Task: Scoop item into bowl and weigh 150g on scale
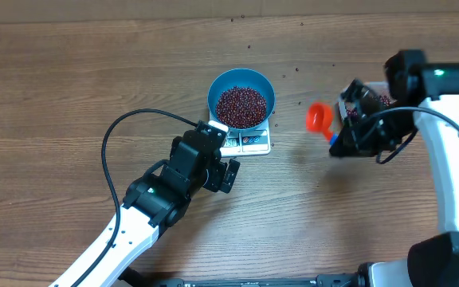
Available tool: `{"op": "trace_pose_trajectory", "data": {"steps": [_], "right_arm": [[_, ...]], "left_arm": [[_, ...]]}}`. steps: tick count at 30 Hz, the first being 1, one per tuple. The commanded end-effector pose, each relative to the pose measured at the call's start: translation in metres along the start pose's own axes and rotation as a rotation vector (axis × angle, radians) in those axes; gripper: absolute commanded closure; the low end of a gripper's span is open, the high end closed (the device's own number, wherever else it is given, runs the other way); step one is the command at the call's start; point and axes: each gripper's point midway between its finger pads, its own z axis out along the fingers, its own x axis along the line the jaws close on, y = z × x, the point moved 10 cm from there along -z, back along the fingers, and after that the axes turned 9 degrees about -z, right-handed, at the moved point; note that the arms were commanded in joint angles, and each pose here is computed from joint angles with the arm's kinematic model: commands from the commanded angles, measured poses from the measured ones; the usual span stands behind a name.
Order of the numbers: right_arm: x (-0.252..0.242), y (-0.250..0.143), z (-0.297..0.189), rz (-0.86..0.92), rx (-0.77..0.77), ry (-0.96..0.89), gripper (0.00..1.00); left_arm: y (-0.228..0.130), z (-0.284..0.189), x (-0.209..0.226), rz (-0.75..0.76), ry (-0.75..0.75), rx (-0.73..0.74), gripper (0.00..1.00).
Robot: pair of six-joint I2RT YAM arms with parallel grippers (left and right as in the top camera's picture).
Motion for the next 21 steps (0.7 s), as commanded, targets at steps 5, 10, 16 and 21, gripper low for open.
{"op": "trace_pose_trajectory", "data": {"steps": [5, 10, 16, 21], "right_arm": [[0.018, -0.004, 0.040, -0.081, 0.101, 0.058, 0.96], [0.029, -0.004, 0.060, -0.144, 0.140, 0.058, 0.96], [0.040, 0.006, 0.082, -0.223, 0.111, 0.049, 0.96], [0.054, 0.013, 0.095, -0.301, 0.097, 0.046, 0.96]], "left_arm": [[0.002, 0.000, 0.002, 0.007, 0.015, -0.006, 0.00], [0.002, 0.000, 0.002, 0.008, 0.015, -0.006, 0.00], [0.002, 0.000, 0.002, 0.007, 0.015, -0.006, 0.00], [0.002, 0.000, 0.002, 0.007, 0.015, -0.006, 0.00]]}}
